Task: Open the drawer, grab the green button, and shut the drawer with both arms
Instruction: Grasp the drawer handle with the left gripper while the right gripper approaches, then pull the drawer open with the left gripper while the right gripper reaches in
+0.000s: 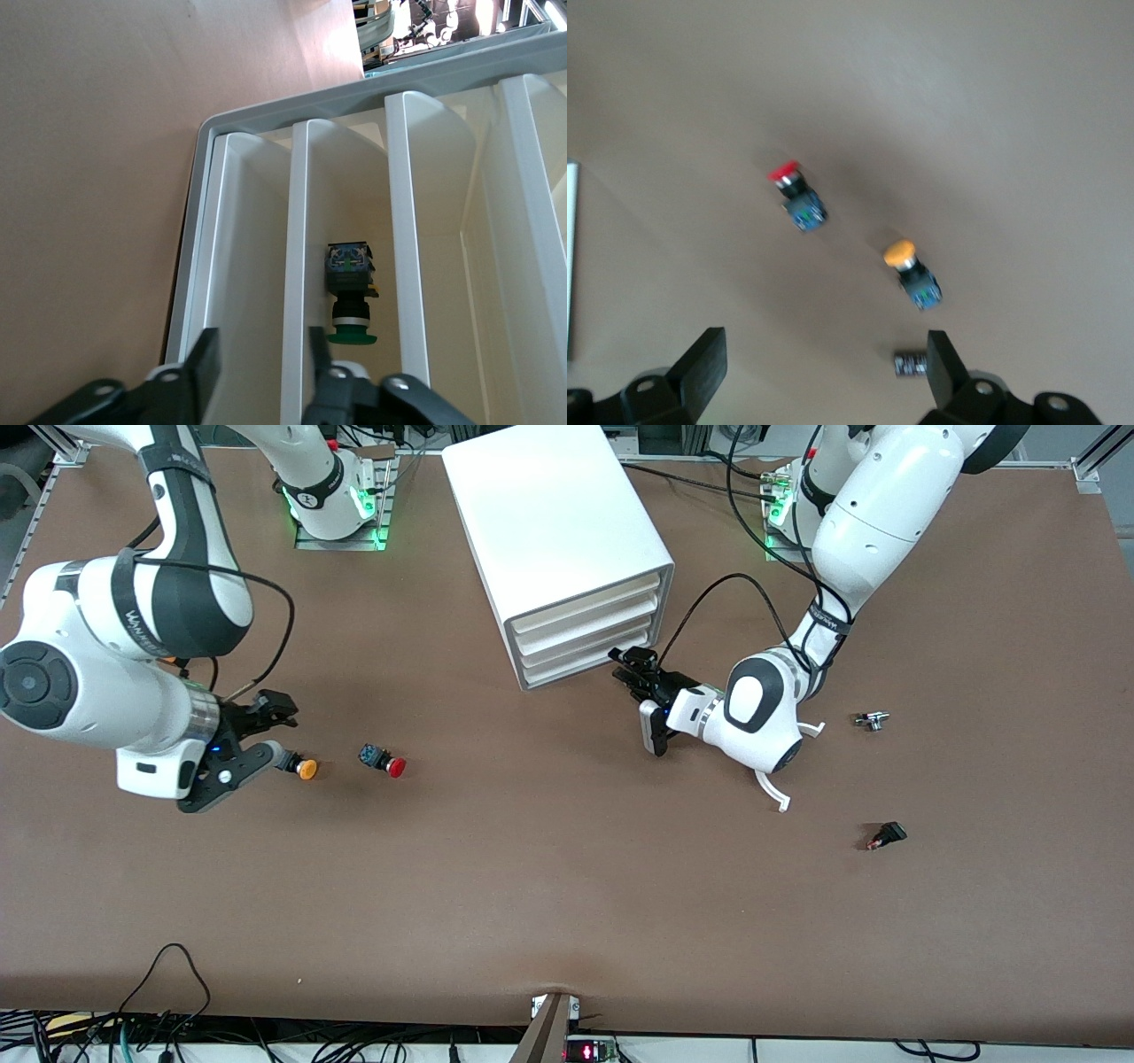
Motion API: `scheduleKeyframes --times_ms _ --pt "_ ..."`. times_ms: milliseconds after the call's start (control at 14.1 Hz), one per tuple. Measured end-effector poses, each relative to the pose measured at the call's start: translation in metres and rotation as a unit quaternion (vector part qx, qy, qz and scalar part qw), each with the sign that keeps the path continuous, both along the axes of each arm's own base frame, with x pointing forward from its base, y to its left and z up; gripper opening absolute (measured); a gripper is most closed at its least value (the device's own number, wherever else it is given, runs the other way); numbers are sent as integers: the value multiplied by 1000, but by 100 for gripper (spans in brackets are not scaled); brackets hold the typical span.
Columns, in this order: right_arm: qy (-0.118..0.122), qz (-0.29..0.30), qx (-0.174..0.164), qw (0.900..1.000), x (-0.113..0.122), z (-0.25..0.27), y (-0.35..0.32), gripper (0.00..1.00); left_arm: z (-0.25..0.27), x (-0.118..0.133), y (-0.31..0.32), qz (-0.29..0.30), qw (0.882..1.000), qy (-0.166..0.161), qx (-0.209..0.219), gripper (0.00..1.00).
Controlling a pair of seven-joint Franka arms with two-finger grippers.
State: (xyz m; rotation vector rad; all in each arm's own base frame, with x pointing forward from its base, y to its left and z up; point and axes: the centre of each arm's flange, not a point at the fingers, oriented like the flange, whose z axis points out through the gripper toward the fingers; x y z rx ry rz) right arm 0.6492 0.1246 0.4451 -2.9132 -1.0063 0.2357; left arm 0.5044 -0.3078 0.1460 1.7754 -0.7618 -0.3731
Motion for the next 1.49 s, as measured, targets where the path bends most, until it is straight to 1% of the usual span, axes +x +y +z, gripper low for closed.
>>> scheduleKeyframes --times_ms 141,283,424,566,849,920,990,1061,1132,1344,1486 --pt "-11 30 19 999 -2 6 24 100 -6 -8 0 10 1000 13 -7 45" --pt "-11 73 46 996 -3 8 35 100 -14 -20 -1 20 999 24 -21 46" --pt "-10 109 69 992 -5 8 42 100 -19 -29 -1 23 999 32 -26 47" --pt "-10 140 82 987 -9 8 57 100 -23 -39 -4 23 998 42 -29 47" --pt "-5 183 91 979 -22 7 99 100 -31 -61 -13 38 996 52 -60 46" --pt "-4 192 91 977 -26 7 110 100 -33 -64 -13 38 996 53 -62 39" --pt "-2 202 91 975 -31 5 122 100 -34 -66 -12 37 996 52 -63 30" --pt "0 213 92 973 -31 2 123 100 -34 -66 -12 37 996 52 -63 24" --pt "2 232 95 968 -30 -3 124 100 -34 -65 -12 37 996 50 -62 13" --pt "13 274 102 956 -27 -26 128 100 -35 -65 -11 38 996 48 -60 13" --pt "17 289 103 952 -29 -37 140 100 -35 -64 -10 39 996 47 -60 13"
